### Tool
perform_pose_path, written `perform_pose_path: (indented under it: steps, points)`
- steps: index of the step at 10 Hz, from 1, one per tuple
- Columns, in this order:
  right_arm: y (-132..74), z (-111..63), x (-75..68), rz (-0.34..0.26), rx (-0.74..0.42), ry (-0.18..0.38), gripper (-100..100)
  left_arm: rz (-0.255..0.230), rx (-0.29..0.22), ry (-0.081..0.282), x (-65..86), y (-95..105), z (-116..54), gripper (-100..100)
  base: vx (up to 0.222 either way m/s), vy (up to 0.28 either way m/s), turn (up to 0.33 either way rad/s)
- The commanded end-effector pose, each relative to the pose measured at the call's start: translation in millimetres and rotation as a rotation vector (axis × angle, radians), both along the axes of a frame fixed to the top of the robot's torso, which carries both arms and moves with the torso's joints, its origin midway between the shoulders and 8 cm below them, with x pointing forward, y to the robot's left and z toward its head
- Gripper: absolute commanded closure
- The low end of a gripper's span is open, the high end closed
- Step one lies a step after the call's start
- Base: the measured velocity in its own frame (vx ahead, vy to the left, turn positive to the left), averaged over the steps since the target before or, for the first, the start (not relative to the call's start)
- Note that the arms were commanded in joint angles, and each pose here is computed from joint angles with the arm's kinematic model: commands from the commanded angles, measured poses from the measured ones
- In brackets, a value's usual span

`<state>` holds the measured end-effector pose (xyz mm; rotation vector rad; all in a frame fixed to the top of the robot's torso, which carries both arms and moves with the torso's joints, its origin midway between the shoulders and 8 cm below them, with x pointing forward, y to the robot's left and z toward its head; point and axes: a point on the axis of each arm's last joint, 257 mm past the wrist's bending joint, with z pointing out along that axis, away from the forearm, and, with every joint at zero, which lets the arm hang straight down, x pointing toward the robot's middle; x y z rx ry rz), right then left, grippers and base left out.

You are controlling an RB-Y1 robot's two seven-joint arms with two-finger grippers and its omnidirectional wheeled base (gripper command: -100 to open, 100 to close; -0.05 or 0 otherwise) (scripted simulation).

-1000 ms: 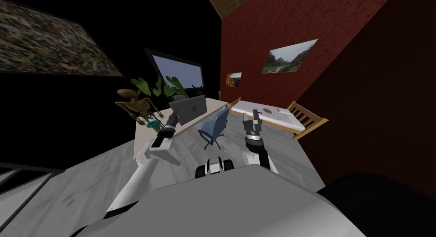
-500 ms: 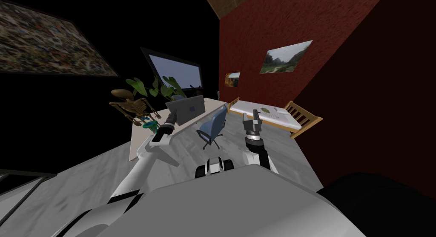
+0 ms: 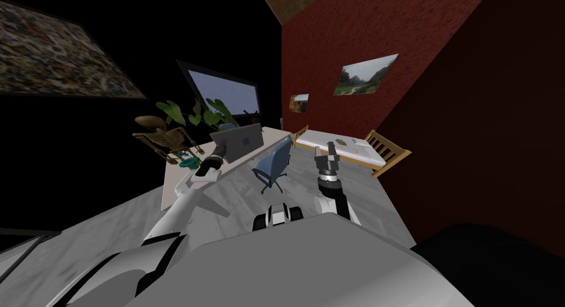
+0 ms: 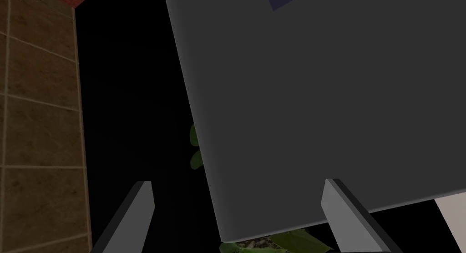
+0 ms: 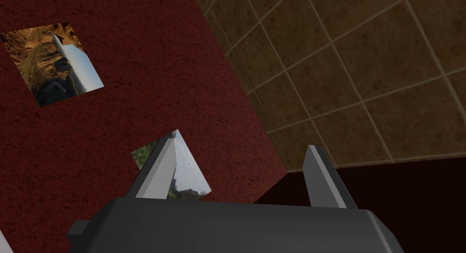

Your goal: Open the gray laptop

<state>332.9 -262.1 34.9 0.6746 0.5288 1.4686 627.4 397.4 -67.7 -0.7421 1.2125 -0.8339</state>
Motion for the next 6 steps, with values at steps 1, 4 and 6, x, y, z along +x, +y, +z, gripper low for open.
perform_pose_path:
  steps: [1,4,6]
  points:
    - [0.0,0.0,0.0,0.0,0.0,0.0,0,0.048,0.014,0.037,15.2,25.5,1.5,-100,-0.014,-0.045,-0.046]
    - [0.0,0.0,0.0,0.0,0.0,0.0,0,0.092,0.018,0.079,23.1,48.8,-5.3,-100,-0.008,-0.033,-0.027]
    - [0.0,0.0,0.0,0.0,0.0,0.0,0,0.128,0.022,0.102,29.4,67.4,-2.5,-100,-0.016,-0.036,-0.037]
